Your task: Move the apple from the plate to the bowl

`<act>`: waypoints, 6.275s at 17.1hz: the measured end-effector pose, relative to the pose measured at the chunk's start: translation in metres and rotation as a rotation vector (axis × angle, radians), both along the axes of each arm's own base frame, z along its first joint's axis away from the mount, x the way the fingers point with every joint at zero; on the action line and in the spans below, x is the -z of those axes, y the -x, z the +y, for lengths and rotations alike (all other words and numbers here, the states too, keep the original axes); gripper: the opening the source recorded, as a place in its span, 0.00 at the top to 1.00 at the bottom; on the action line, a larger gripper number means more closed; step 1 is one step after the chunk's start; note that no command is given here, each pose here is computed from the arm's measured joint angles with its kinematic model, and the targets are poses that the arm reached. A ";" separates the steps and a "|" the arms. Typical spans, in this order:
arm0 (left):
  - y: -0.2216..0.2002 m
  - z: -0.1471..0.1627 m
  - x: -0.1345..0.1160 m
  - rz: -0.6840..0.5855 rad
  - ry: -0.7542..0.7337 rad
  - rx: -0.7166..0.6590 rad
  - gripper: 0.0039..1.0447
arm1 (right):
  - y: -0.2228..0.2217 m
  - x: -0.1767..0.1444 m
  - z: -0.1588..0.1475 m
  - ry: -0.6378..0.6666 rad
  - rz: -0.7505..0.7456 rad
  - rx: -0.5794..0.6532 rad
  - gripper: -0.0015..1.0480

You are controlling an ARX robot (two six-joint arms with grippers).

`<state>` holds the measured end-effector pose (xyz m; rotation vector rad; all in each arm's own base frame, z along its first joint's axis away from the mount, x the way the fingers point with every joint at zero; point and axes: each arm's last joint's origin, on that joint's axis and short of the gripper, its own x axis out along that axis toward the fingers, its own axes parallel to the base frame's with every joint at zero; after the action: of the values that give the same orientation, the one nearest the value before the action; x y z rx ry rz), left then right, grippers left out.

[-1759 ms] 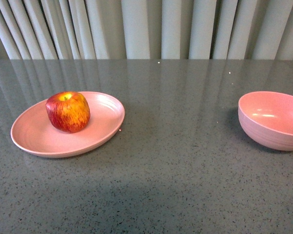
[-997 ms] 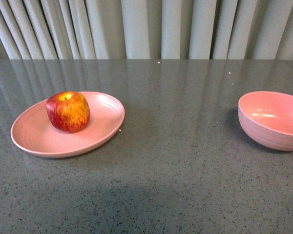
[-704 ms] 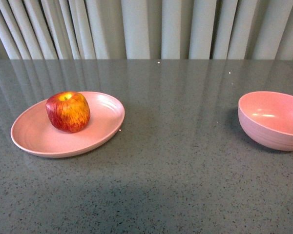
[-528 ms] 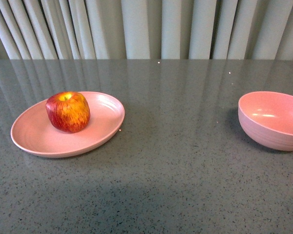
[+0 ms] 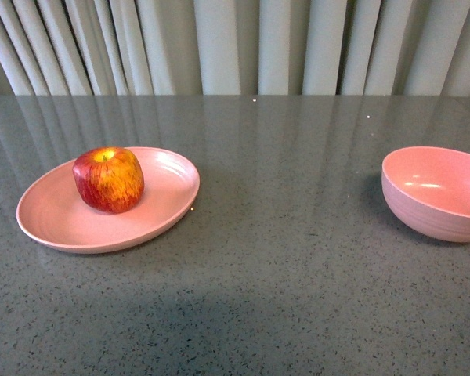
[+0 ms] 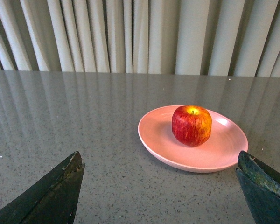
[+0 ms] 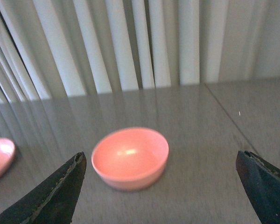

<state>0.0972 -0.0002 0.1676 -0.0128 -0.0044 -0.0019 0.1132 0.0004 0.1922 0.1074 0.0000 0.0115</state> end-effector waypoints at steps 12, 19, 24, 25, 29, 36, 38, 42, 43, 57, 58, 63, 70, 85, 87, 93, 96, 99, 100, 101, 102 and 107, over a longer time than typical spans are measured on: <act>0.000 0.000 0.000 0.000 0.000 0.000 0.06 | -0.254 -0.040 -0.006 0.092 0.493 -0.004 0.06; 0.000 0.000 0.000 0.000 -0.002 0.000 0.06 | -0.269 0.004 -0.025 0.001 0.749 0.029 0.06; 0.000 0.000 0.000 0.000 -0.002 0.000 0.06 | -0.260 0.020 -0.030 -0.062 0.806 0.010 0.06; 0.000 0.000 0.000 0.000 -0.002 0.000 0.06 | -0.257 0.024 -0.029 -0.068 0.823 0.002 0.06; 0.000 0.000 0.000 0.000 -0.002 0.000 0.06 | -0.250 0.032 -0.021 -0.090 0.855 -0.050 0.17; 0.000 0.000 0.000 0.000 -0.002 0.000 0.06 | -0.246 0.021 -0.019 -0.118 0.835 -0.073 0.85; 0.000 0.000 0.000 0.000 -0.002 0.000 0.06 | -0.242 0.009 -0.018 -0.135 0.812 -0.091 0.98; 0.000 0.000 0.000 0.000 -0.002 0.000 0.06 | -0.233 -0.018 -0.011 -0.151 0.750 -0.133 0.98; 0.000 0.000 0.000 0.000 -0.002 0.000 0.06 | -0.232 -0.021 -0.009 -0.149 0.742 -0.138 0.98; 0.000 0.000 0.000 0.000 -0.002 0.000 0.06 | -0.250 -0.009 0.150 0.031 0.821 -0.365 0.98; 0.000 0.000 0.000 0.000 -0.002 0.000 0.06 | -0.251 -0.004 0.152 0.032 0.835 -0.362 0.98; 0.000 0.000 0.000 0.000 -0.002 0.000 0.06 | -0.258 0.008 0.160 0.036 0.872 -0.331 0.98; 0.000 0.000 0.000 0.000 -0.002 0.000 0.06 | -0.265 0.013 0.162 0.023 0.891 -0.309 0.94; 0.000 0.000 0.000 0.000 -0.002 0.000 0.06 | -0.087 -0.111 0.086 0.053 -0.051 0.025 0.54; 0.000 0.000 0.000 0.000 -0.002 0.000 0.06 | -0.077 -0.090 0.068 0.063 -0.041 0.044 0.68; 0.000 0.000 0.000 0.000 -0.002 0.000 0.06 | -0.044 -0.030 0.029 0.097 -0.010 0.021 0.98; 0.000 0.000 0.000 0.000 -0.002 0.000 0.06 | -0.033 -0.011 0.019 0.103 0.011 0.012 0.98; 0.000 0.000 0.000 0.000 -0.002 0.000 0.06 | -0.023 -0.001 0.012 0.101 0.002 0.018 0.98; 0.000 0.000 0.000 0.000 -0.002 0.000 0.06 | -0.020 0.002 0.010 0.101 0.004 0.012 0.98; 0.000 0.000 0.000 0.000 -0.002 0.000 0.06 | -0.018 0.005 0.005 0.101 0.006 -0.004 0.98; 0.000 0.000 0.000 0.000 -0.002 0.000 0.06 | -0.016 0.008 -0.001 0.101 0.006 0.024 0.98; 0.000 0.000 0.000 0.000 -0.002 0.000 0.06 | -0.005 0.016 0.000 0.101 0.002 0.012 0.98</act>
<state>0.0972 -0.0002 0.1676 -0.0109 -0.0044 -0.0019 0.1183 0.0000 0.1760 0.0067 0.0017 -0.0004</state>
